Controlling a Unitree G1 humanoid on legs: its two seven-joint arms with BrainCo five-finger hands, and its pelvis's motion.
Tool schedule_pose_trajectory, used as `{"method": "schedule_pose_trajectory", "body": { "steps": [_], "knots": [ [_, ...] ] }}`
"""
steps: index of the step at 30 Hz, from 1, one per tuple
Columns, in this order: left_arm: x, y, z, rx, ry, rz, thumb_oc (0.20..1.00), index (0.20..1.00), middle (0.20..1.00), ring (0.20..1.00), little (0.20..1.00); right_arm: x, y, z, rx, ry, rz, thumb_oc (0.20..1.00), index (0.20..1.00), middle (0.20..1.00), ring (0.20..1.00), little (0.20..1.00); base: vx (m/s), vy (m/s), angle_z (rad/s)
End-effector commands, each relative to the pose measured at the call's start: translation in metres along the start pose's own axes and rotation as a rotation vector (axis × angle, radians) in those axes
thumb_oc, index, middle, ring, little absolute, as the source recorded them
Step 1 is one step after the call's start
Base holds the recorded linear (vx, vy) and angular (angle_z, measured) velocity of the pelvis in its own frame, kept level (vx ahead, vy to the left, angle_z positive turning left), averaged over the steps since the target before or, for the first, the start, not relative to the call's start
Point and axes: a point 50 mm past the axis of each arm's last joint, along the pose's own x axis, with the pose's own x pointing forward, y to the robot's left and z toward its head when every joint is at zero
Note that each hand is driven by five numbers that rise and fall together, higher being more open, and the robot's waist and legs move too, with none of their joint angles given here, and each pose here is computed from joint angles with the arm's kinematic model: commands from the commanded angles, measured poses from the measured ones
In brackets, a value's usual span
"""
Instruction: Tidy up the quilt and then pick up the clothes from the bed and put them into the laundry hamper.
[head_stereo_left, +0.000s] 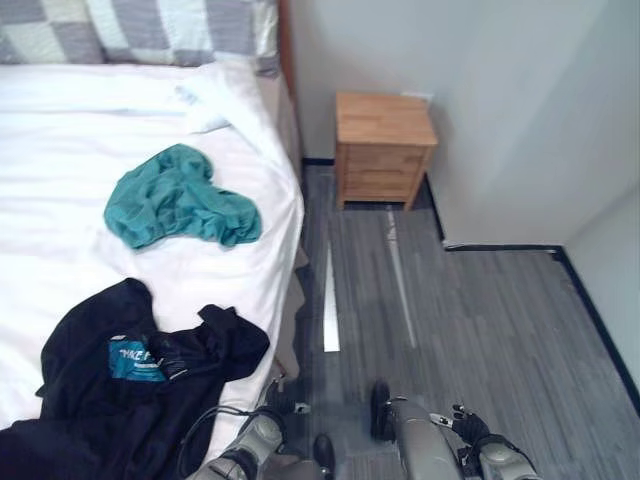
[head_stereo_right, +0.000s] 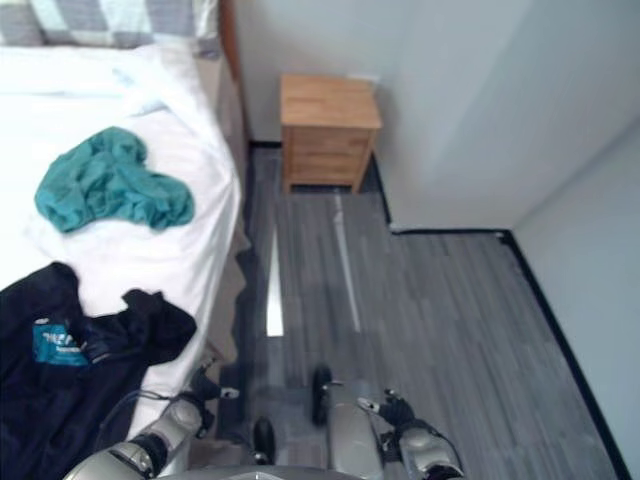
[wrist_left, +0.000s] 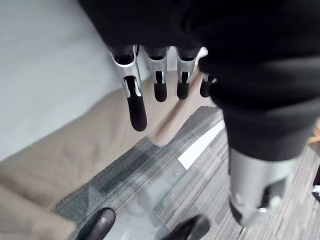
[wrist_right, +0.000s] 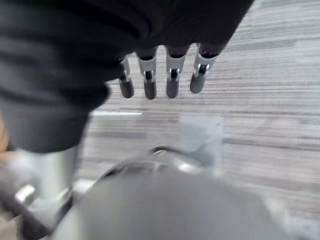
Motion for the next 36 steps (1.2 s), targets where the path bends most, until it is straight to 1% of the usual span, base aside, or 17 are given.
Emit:
{"method": "schedule_pose_trajectory", "body": {
  "steps": [1,2,5,7,10,13,16,21,26,27,29,30,31,32,33,35,36],
  "knots": [
    [0.002,0.015,-0.002,0.078,-0.006,0.035,1.0,1.0,1.0,1.0,1.0,0.0,0.025,0.01,-0.037,-0.034,0.054,1.0,1.0,1.0,1.0,1.0,0.62,-0.068,-0.24],
    [-0.001,0.011,-0.014,0.068,0.035,0.023,1.0,1.0,1.0,1.0,1.0,-0.001,0.028,0.003,-0.067,-0.012,0.064,1.0,1.0,1.0,1.0,1.0,0.41,-0.073,-0.3],
    [-0.002,0.015,-0.019,0.027,0.052,0.05,1.0,1.0,1.0,1.0,1.0,-0.001,0.031,0.003,-0.119,-0.015,0.09,1.0,1.0,1.0,1.0,1.0,0.47,-0.19,-0.04],
    [-0.001,0.022,-0.015,0.001,0.037,0.087,1.0,1.0,1.0,1.0,1.0,0.0,0.029,0.009,-0.165,-0.034,0.085,1.0,1.0,1.0,1.0,1.0,0.4,-0.196,-0.02],
    [0.001,0.031,-0.004,-0.05,-0.01,0.13,1.0,1.0,1.0,1.0,1.0,0.002,0.033,0.025,-0.287,-0.076,0.108,1.0,1.0,1.0,1.0,1.0,0.59,0.124,-1.41],
    [0.0,0.03,-0.002,-0.07,-0.024,0.131,1.0,1.0,1.0,1.0,1.0,0.004,0.031,0.03,-0.293,-0.087,0.1,1.0,1.0,1.0,1.0,1.0,0.46,0.263,-0.98],
    [0.001,0.021,0.002,-0.053,-0.03,0.096,1.0,1.0,1.0,1.0,1.0,0.004,0.026,0.027,-0.285,-0.081,0.073,1.0,1.0,1.0,1.0,1.0,0.39,0.208,-0.2],
    [-0.002,0.008,-0.014,-0.063,0.047,0.06,1.0,1.0,1.0,1.0,1.0,0.003,0.026,0.021,-0.228,-0.05,0.054,1.0,1.0,1.0,1.0,1.0,0.34,0.234,0.67],
    [-0.003,0.015,-0.02,-0.047,0.063,0.077,1.0,1.0,1.0,1.0,1.0,0.004,0.023,0.033,-0.181,-0.1,0.03,1.0,1.0,1.0,1.0,1.0,0.3,-0.018,1.41],
    [-0.003,0.017,-0.022,-0.051,0.066,0.089,1.0,1.0,1.0,1.0,1.0,0.003,0.017,0.053,-0.156,-0.183,0.0,1.0,1.0,1.0,1.0,1.0,0.37,-0.185,1.79],
    [-0.003,0.02,-0.023,-0.042,0.067,0.093,1.0,1.0,1.0,1.0,1.0,0.001,0.008,0.072,-0.138,-0.271,-0.034,1.0,1.0,1.0,1.0,1.0,0.47,-0.239,2.38],
    [-0.003,0.023,-0.029,-0.042,0.091,0.088,1.0,1.0,1.0,1.0,1.0,-0.01,-0.008,0.107,-0.196,-0.44,-0.087,1.0,1.0,1.0,1.0,1.0,0.35,-0.184,3.04],
    [-0.003,0.023,-0.029,-0.042,0.091,0.088,1.0,1.0,1.0,1.0,1.0,-0.01,-0.008,0.107,-0.196,-0.44,-0.087,1.0,1.0,1.0,1.0,1.0,0.31,-0.234,3.45],
    [-0.006,0.024,-0.037,-0.071,0.116,0.103,1.0,1.0,1.0,1.0,1.0,-0.017,-0.013,0.123,-0.217,-0.517,-0.108,1.0,1.0,1.0,1.0,1.0,0.18,-0.305,2.55],
    [-0.008,0.026,-0.043,-0.115,0.121,0.129,1.0,1.0,1.0,1.0,1.0,-0.032,-0.031,0.149,-0.26,-0.652,-0.189,1.0,1.0,1.0,1.0,1.0,0.22,-0.43,2.41],
    [-0.01,0.024,-0.043,-0.14,0.095,0.139,1.0,1.0,1.0,1.0,1.0,-0.052,-0.068,0.184,-0.279,-0.784,-0.375,1.0,1.0,1.0,1.0,1.0,0.07,-0.407,1.82],
    [-0.01,0.024,-0.043,-0.139,0.088,0.139,1.0,1.0,1.0,1.0,1.0,-0.06,-0.078,0.203,-0.258,-0.84,-0.442,1.0,1.0,1.0,1.0,1.0,-0.04,-0.231,1.74]
  ]
}}
